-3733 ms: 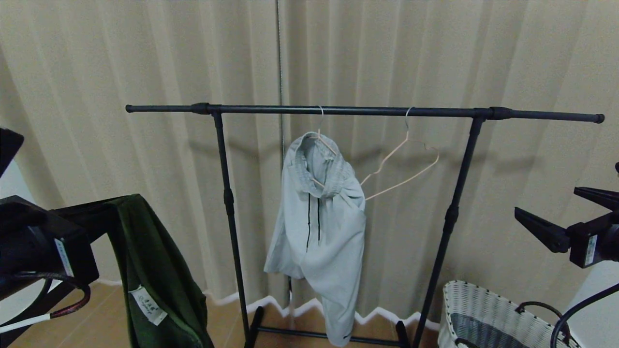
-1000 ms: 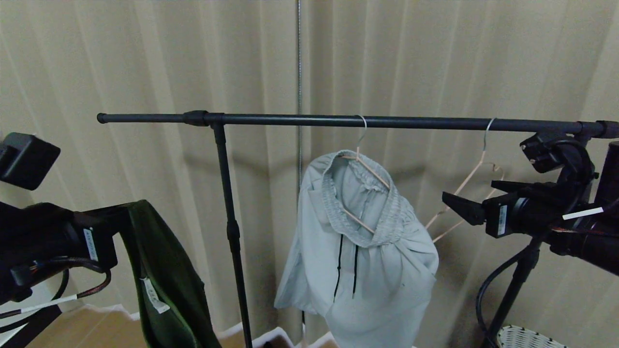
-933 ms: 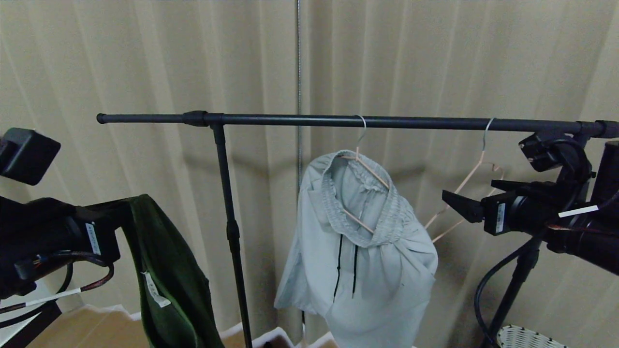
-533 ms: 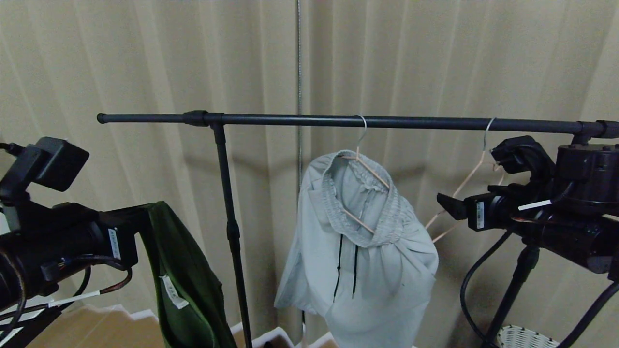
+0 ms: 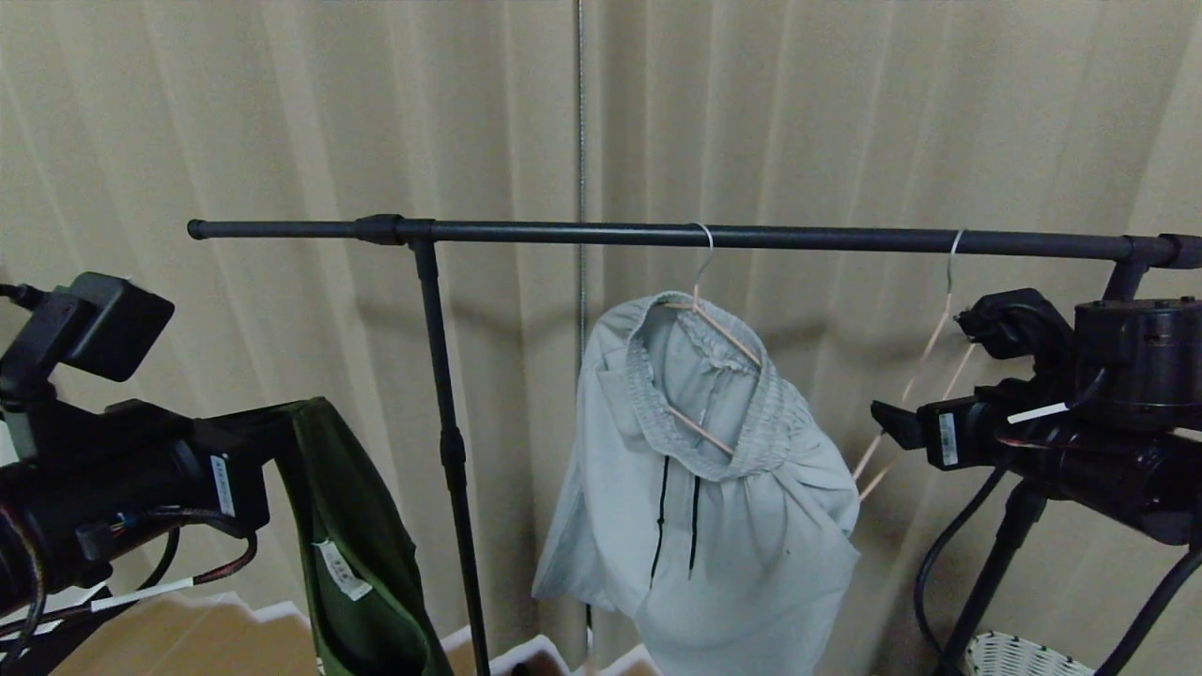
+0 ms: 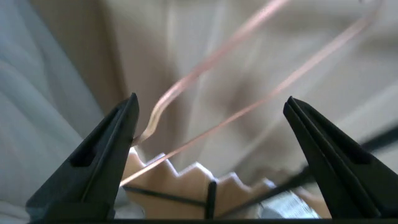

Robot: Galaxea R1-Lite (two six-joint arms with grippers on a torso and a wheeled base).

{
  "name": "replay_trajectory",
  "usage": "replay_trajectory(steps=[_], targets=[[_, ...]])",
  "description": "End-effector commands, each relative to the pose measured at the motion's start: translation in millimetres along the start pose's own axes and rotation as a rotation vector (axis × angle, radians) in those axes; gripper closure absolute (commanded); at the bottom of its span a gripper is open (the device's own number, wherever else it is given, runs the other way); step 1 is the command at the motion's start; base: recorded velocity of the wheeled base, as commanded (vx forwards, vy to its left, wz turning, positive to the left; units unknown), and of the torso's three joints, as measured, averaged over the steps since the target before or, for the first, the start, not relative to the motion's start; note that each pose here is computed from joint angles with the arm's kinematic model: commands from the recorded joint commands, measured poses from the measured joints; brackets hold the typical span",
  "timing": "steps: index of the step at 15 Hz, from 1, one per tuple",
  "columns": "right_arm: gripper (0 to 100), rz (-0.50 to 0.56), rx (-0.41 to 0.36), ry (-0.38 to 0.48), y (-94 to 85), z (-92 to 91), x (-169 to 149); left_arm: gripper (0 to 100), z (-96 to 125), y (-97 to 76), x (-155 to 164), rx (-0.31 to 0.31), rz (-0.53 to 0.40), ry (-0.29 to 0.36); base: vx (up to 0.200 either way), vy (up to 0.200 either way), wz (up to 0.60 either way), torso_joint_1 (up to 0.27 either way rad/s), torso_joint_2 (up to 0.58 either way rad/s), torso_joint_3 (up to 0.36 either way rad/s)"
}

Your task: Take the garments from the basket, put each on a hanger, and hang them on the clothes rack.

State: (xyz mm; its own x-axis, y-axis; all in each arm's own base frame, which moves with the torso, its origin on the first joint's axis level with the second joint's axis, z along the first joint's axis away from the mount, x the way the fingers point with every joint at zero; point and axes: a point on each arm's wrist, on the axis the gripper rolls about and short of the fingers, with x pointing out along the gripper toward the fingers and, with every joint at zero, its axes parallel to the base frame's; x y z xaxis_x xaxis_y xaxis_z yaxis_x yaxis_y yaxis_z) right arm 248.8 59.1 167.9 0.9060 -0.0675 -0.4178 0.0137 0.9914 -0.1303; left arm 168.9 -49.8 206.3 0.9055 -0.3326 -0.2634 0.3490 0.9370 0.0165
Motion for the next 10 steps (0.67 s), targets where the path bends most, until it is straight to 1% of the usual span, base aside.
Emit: replay_trajectory(steps=[1, 4, 8, 10], targets=[[0, -0.018, 0.015, -0.020, -8.1, 1.0, -10, 100, 0, 0.0, 0, 0.000, 0.000, 0.000, 0.000, 0.000, 0.00, 0.000, 0.00, 0.000], [0, -0.050, 0.025, -0.007, -17.7, -4.6, -13, 100, -1, -0.3, 0, 0.000, -0.002, 0.003, 0.000, 0.000, 0.00, 0.000, 0.00, 0.000], [0, -0.050, 0.029, -0.006, -17.9, -3.7, -12, 100, -1, -0.3, 1, 0.000, -0.002, 0.006, 0.000, 0.000, 0.00, 0.000, 0.00, 0.000], [0, -0.045, 0.044, 0.012, -15.7, -6.6, -6, 100, -2, -0.6, 1, 0.002, -0.004, 0.010, 0.000, 0.000, 0.00, 0.000, 0.00, 0.000]])
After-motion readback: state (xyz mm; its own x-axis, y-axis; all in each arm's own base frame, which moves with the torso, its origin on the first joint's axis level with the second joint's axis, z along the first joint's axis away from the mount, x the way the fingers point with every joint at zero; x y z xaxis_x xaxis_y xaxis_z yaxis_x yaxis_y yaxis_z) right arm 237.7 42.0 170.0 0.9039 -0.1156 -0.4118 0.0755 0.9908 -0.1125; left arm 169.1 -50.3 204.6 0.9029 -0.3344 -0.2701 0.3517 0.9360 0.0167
